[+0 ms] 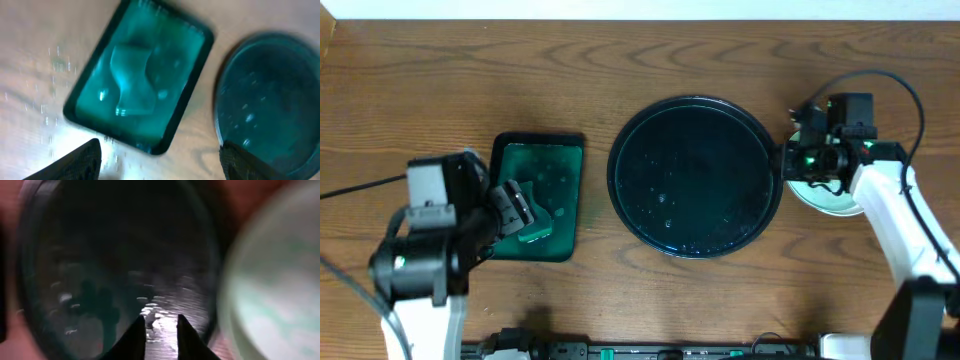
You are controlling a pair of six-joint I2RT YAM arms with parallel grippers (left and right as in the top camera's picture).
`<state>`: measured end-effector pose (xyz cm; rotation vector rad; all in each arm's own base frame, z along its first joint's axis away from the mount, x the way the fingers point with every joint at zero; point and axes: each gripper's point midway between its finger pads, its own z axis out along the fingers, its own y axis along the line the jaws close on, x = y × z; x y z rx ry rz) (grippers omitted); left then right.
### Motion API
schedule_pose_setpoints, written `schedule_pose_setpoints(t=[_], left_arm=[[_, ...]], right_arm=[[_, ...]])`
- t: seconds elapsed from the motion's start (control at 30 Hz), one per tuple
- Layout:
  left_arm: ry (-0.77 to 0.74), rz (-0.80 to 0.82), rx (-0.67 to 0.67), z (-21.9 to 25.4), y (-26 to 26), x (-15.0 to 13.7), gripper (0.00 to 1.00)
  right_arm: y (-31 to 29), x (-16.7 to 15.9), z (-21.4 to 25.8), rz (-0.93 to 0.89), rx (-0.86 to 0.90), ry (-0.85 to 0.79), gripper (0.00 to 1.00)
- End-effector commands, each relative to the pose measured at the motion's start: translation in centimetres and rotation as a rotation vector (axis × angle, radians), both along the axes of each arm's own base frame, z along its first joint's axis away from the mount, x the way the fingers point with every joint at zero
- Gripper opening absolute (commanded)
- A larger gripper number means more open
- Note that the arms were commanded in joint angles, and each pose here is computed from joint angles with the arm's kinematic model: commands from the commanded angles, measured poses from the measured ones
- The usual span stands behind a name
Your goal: Clean dirty plates on tray and stack at the side
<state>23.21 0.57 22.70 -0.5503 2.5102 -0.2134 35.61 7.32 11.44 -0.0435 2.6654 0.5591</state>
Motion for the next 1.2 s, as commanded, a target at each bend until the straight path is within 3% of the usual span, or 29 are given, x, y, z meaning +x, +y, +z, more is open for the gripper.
schedule_pose_setpoints(t=[0.0,0.03,0.07,0.1,0.4,0.73,0.9,1.17], left_arm=[[-0.148,-0.06,0.051,3.8,-0.1,-0.2,0.76],[-0.163,-0.06,0.053,4.1,-0.1,-0.5,0.77],[-0.173,-0.06,0.054,4.3,-0.1,-0.6,0.88],[-0.182,-0.06,0.055,4.5,-0.1,-0.8,0.89],[-0.19,-0.042,0.042,4.6,-0.1,-0.8,0.89],[-0.19,-0.042,0.042,4.6,-0.1,-0.8,0.89],[-0.19,-0.042,0.042,4.6,-0.1,-0.8,0.89],[-0.19,-0.042,0.042,4.6,-0.1,-0.8,0.89]], right_arm=[[4.1,-0.4,9.2,0.199,0.04,-0.296,0.34],[4.6,-0.9,10.6,0.215,0.043,-0.342,0.42],[5.1,-1.5,12.0,0.231,0.046,-0.384,0.65],[5.8,-2.3,13.6,0.252,0.051,-0.435,0.99],[7.8,-6.9,19.6,0.298,0.119,-0.59,0.99],[6.2,-7.8,17.7,0.261,0.033,-0.529,0.99],[3.6,-8.4,17.4,0.199,-0.103,-0.736,0.99],[1.8,-13.2,12.8,0.143,-0.091,-0.994,0.99]])
